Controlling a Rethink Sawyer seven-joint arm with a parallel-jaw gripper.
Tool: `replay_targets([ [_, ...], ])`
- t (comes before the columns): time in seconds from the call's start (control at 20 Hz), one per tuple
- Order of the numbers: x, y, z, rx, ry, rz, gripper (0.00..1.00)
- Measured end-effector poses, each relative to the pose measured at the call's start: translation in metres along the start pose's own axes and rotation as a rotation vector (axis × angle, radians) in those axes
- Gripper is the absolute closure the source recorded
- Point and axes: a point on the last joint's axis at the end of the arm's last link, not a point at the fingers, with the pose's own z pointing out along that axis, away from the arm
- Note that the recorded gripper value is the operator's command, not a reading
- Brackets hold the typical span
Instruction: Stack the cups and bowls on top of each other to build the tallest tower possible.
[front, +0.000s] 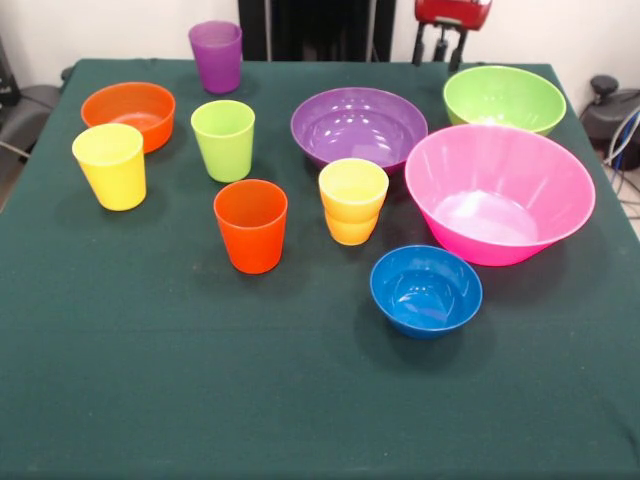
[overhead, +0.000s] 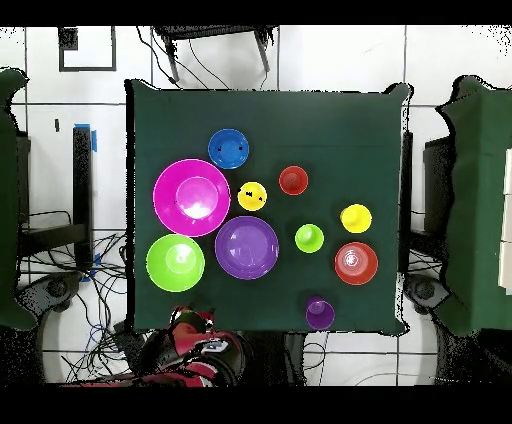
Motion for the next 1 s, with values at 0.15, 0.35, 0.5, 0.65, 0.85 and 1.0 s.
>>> replay_targets([
  [0.15, -0.006, -0.001, -0.016, -0.01, -0.015, 0.008, 0.0],
  [0.35, -0.025, -0.01, -0.041, -0.019, -0.028, 0.046, 0.0],
  [0.5, -0.039, -0.017, -0.055, -0.021, -0.037, 0.076, 0.0],
  [0.65, -0.052, -0.022, -0.062, -0.027, -0.053, 0.098, 0.0],
  [0.85, -0.059, -0.03, -0.062, -0.028, -0.055, 0.12, 0.0],
  [1.0, -0.058, -0.033, -0.058, -0.026, -0.043, 0.131, 0.0],
])
